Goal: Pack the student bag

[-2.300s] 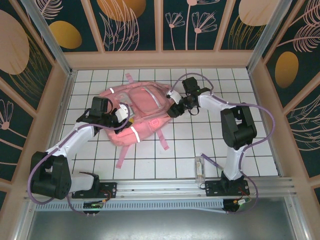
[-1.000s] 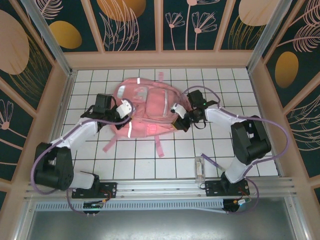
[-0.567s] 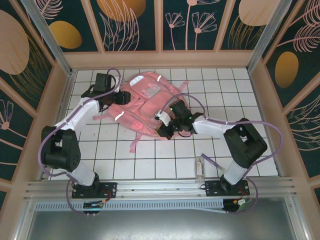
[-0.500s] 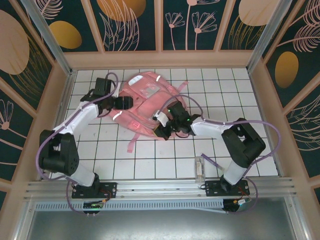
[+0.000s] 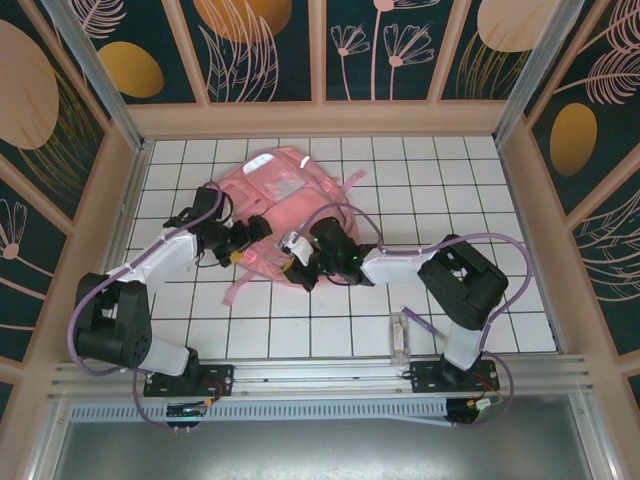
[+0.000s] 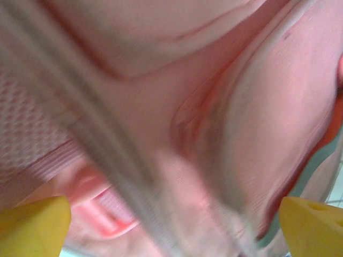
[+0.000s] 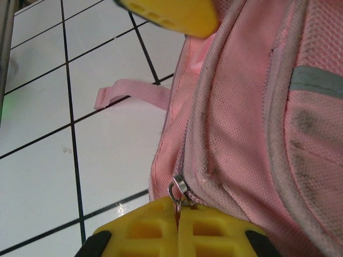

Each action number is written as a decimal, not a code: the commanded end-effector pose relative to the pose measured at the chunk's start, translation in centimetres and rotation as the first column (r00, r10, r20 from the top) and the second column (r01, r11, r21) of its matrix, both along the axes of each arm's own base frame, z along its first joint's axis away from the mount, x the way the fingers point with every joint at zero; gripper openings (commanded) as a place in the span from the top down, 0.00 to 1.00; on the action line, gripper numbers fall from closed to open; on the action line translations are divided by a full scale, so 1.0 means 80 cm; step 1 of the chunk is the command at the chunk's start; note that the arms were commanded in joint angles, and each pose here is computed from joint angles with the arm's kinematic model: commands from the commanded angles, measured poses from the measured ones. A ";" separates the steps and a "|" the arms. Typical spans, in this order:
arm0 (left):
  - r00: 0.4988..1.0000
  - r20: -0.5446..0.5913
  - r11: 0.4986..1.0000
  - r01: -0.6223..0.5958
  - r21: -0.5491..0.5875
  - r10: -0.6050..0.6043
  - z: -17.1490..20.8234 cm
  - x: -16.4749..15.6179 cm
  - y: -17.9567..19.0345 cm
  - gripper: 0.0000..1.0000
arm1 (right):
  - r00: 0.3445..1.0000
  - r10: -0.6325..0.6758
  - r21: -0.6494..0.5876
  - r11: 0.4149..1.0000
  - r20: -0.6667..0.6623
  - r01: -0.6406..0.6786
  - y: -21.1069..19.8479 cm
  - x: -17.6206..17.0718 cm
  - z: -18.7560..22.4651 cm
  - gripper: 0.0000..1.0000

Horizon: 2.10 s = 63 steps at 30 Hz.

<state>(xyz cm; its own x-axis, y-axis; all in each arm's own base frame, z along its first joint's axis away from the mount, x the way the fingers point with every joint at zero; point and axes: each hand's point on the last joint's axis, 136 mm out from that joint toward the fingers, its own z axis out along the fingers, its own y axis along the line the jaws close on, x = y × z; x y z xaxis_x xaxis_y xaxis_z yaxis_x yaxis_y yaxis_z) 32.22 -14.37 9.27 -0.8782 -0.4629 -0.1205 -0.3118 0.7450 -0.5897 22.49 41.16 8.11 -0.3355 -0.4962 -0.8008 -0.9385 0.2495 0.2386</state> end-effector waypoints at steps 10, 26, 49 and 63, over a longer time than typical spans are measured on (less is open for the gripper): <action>0.994 0.045 0.964 -0.109 0.243 0.101 -0.025 0.026 0.047 1.00 | 0.990 -0.088 -0.029 0.995 0.112 0.092 0.010 0.011 0.012 1.00; 0.994 0.074 0.885 0.032 0.464 -0.075 -0.018 0.054 0.087 1.00 | 0.872 -0.470 -0.442 0.758 0.138 0.479 -0.191 0.093 -0.046 1.00; 0.985 0.040 0.894 0.137 0.426 -0.170 0.012 0.144 0.055 0.01 | 0.989 -0.114 -0.177 0.976 0.099 0.130 -0.033 0.032 0.017 1.00; 0.999 0.016 0.990 0.049 0.130 -0.052 0.011 0.016 0.015 0.01 | 0.991 -0.101 0.040 0.994 0.093 0.097 0.052 0.010 0.039 1.00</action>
